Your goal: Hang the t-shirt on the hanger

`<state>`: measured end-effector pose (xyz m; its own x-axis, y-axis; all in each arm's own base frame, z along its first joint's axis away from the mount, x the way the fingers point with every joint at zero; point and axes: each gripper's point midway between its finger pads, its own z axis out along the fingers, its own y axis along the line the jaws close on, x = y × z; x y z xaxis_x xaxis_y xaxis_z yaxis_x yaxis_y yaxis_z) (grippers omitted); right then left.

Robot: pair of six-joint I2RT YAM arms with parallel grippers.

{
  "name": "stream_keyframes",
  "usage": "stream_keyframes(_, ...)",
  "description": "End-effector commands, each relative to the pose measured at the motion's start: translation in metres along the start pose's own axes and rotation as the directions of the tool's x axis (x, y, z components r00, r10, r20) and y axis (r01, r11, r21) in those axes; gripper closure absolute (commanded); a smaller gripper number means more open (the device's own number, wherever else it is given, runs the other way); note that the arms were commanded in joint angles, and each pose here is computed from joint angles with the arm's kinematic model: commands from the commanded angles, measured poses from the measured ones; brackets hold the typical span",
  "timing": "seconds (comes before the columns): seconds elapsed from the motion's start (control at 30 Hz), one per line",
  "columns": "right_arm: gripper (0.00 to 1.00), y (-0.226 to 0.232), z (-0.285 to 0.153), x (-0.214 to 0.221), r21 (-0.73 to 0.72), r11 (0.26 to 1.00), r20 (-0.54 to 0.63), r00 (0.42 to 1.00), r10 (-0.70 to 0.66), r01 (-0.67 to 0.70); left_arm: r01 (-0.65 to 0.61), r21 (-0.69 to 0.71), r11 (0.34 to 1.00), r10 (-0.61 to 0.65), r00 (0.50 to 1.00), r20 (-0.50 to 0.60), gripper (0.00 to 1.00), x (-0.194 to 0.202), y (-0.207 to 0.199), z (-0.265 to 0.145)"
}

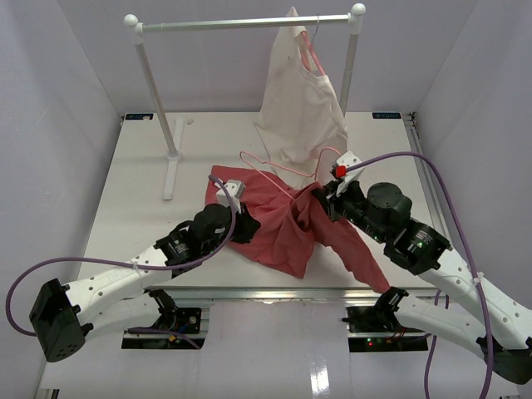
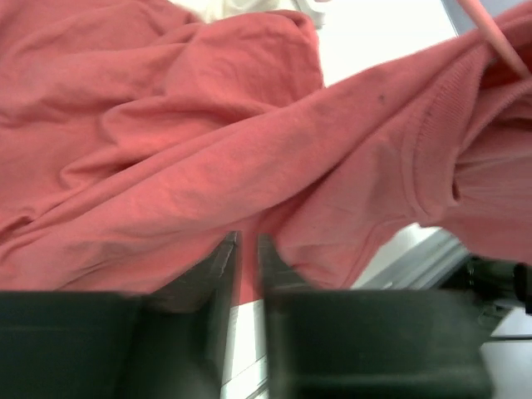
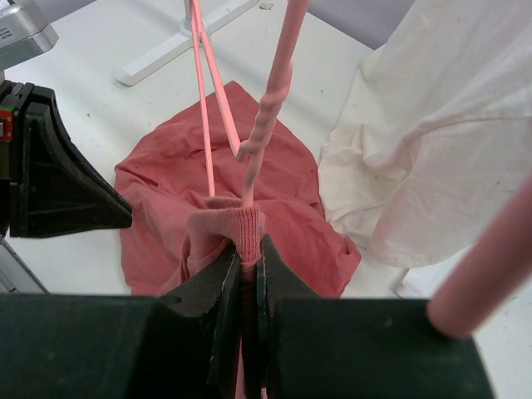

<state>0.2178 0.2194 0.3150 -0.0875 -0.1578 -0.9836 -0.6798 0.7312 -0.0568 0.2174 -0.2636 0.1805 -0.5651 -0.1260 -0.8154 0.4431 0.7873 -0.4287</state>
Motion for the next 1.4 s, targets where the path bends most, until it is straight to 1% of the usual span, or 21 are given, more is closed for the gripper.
stream_keyframes(0.0,0.92,-0.001,0.002,-0.019,0.006,1.000,0.071,0.997,0.015,-0.016,0.035,0.149,0.988,-0.041,0.998,0.044,0.59,-0.013,-0.029,-0.004)
stream_keyframes(0.1,0.92,0.000,0.004,-0.017,0.004,1.000,0.065,0.998,0.024,-0.024,0.095,0.173,0.980,-0.106,0.993,0.056,0.58,-0.019,-0.038,0.000)
stream_keyframes(0.23,0.92,0.000,0.007,-0.017,0.002,1.000,0.066,0.997,0.029,-0.029,0.176,0.149,0.973,-0.184,0.982,0.048,0.56,-0.018,-0.042,0.009)
stream_keyframes(0.33,0.92,0.001,0.009,-0.013,0.002,1.000,0.055,0.998,0.028,-0.028,0.206,0.120,0.971,-0.215,0.975,0.064,0.54,-0.021,-0.046,0.012)
stream_keyframes(0.43,0.92,-0.001,0.011,-0.010,0.012,1.000,0.053,0.998,0.028,-0.028,0.209,0.117,0.971,-0.218,0.973,0.077,0.54,-0.023,-0.056,0.013)
stream_keyframes(0.57,0.92,-0.003,0.015,-0.006,0.030,0.999,0.053,0.998,0.035,-0.037,0.220,0.113,0.969,-0.228,0.972,0.059,0.54,-0.018,-0.066,0.020)
stream_keyframes(0.63,0.92,-0.002,0.019,-0.004,0.028,0.999,0.048,0.998,0.035,-0.036,0.227,0.120,0.966,-0.236,0.969,0.066,0.54,-0.020,-0.070,0.021)
stream_keyframes(0.77,0.92,0.001,0.027,0.001,0.027,0.997,0.029,0.997,0.065,-0.066,0.225,0.132,0.965,-0.235,0.969,0.069,0.53,-0.020,-0.080,0.026)
stream_keyframes(1.0,0.92,-0.001,0.031,0.004,0.044,0.996,0.024,0.997,0.070,-0.071,0.240,0.089,0.967,-0.242,0.970,0.013,0.53,0.001,-0.080,0.044)
stream_keyframes(1.2,0.92,-0.002,0.031,0.006,0.051,0.996,0.023,0.997,0.068,-0.069,0.239,0.071,0.968,-0.239,0.971,-0.008,0.54,0.010,-0.081,0.055)
stream_keyframes(1.37,0.92,-0.003,0.030,0.005,0.052,0.996,0.024,0.997,0.067,-0.068,0.234,0.046,0.971,-0.233,0.972,-0.017,0.56,0.017,-0.076,0.061)
